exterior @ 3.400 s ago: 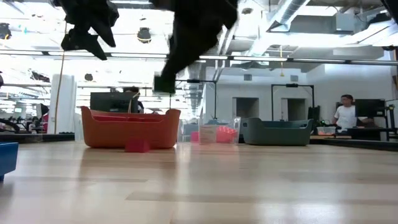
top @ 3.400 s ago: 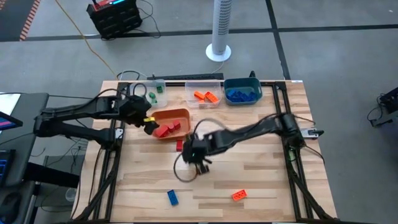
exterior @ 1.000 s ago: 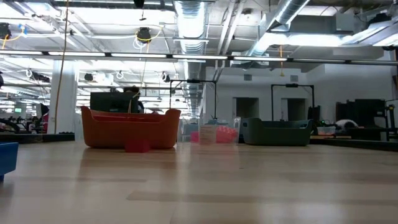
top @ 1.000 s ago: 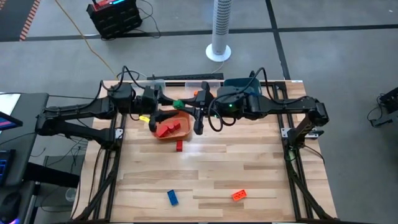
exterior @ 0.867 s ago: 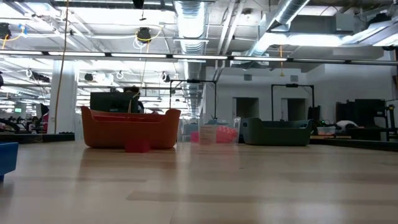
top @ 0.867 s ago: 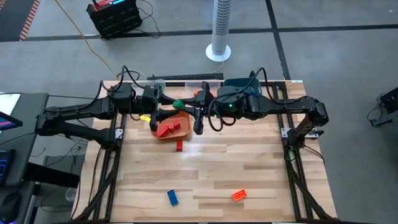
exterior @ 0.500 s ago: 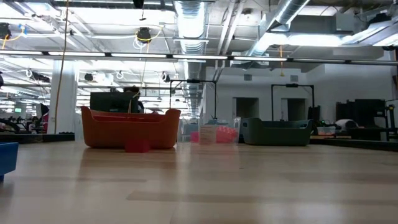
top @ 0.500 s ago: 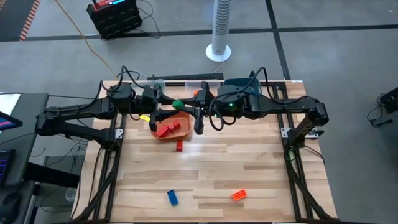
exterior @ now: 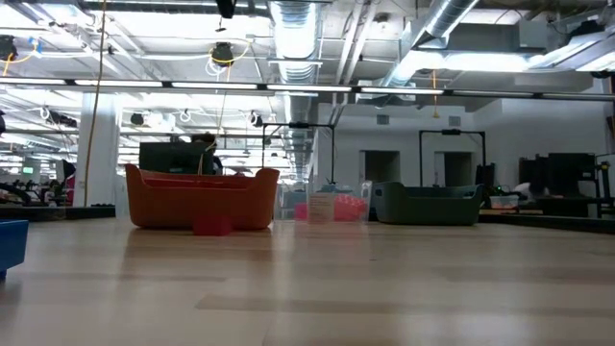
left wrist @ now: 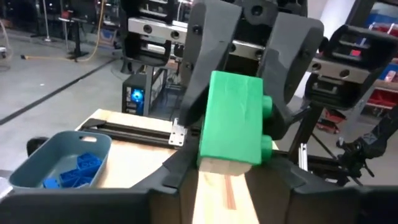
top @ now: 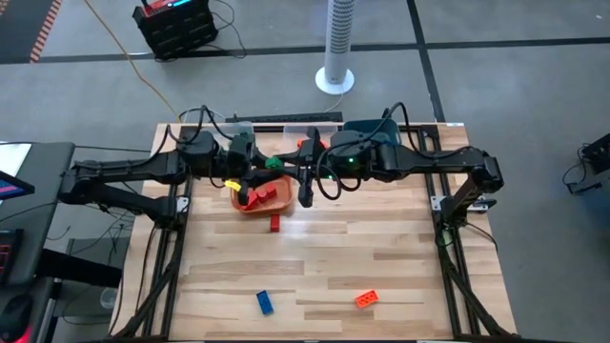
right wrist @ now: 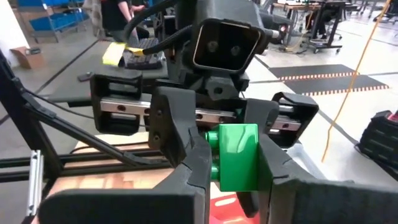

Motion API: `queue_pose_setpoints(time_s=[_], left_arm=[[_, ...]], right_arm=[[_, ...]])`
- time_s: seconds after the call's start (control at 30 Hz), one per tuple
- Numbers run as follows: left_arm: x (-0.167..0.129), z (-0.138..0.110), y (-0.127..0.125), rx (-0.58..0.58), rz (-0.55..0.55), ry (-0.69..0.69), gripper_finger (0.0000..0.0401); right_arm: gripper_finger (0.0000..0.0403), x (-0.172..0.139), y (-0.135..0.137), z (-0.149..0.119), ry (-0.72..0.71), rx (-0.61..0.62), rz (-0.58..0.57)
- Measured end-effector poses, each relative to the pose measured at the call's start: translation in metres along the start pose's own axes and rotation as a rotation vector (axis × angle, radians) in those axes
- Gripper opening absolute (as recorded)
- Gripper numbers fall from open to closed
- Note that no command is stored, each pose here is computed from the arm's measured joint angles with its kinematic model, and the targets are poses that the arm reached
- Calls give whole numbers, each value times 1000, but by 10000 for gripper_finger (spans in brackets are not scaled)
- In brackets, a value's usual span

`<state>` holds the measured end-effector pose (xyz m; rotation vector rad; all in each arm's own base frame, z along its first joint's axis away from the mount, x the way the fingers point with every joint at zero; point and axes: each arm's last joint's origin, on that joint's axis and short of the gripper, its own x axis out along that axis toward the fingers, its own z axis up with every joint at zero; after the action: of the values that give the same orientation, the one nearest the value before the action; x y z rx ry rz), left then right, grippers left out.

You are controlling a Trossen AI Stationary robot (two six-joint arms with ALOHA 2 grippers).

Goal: Sort blocks
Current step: Put the green game piece into the left transparent bin

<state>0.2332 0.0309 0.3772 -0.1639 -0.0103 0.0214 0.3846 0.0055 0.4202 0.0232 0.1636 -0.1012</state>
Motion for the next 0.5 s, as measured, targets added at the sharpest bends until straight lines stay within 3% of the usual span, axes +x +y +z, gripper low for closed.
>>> queue_pose_setpoints(time_s=[0.13, 0.5], left_arm=[[0, -1, 0, 7, -1, 4, 89], [0, -1, 0, -1, -1, 3, 95]], right_arm=[[66, 0, 0, -2, 20, 12, -2], [82, 0, 0, -3, 36, 5, -2]])
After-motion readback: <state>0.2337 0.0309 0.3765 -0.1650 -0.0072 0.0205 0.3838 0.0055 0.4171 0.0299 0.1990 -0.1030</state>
